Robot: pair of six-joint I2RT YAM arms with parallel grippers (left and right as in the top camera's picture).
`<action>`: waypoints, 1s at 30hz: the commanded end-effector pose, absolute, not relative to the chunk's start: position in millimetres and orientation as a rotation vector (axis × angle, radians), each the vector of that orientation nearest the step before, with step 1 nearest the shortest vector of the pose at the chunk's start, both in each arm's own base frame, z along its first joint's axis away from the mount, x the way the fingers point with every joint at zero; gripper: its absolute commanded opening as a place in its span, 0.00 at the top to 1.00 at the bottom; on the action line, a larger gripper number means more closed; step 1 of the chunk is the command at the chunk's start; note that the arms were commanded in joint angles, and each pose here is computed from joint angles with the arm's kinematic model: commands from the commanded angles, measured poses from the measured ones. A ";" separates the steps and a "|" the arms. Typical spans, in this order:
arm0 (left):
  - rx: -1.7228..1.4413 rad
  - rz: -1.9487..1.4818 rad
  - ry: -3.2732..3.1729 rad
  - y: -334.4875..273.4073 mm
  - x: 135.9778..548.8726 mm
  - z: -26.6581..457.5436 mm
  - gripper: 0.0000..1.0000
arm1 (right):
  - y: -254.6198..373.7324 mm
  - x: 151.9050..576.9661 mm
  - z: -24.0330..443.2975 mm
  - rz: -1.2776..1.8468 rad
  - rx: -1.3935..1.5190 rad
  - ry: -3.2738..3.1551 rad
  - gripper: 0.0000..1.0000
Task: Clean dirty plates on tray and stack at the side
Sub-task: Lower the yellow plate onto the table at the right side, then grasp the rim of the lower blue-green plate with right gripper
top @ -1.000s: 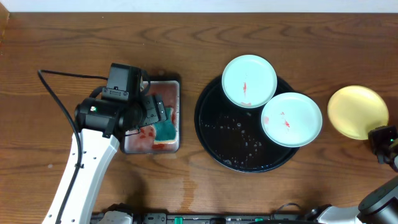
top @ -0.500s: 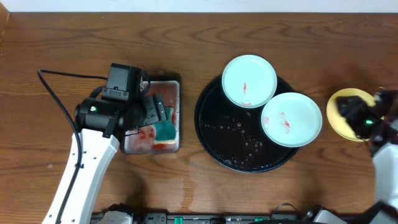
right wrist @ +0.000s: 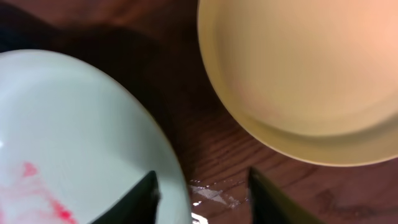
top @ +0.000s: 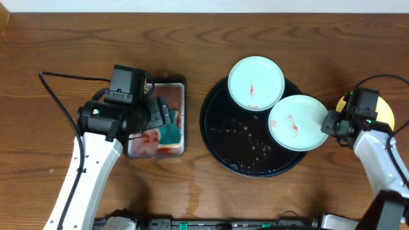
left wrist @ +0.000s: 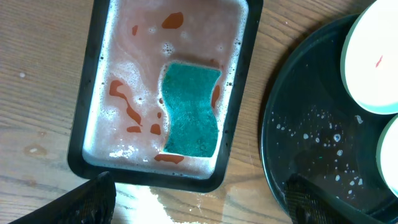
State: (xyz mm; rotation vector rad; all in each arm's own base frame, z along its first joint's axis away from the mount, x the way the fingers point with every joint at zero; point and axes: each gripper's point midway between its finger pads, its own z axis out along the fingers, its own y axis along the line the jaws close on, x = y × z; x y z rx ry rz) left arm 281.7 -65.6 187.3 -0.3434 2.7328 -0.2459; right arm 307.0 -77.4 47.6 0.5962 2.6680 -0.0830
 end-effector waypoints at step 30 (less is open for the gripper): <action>-0.345 -0.245 2.724 -64.6 283.1 190.7 0.13 | 66.8 249.4 37.2 0.442 0.325 2.794 0.99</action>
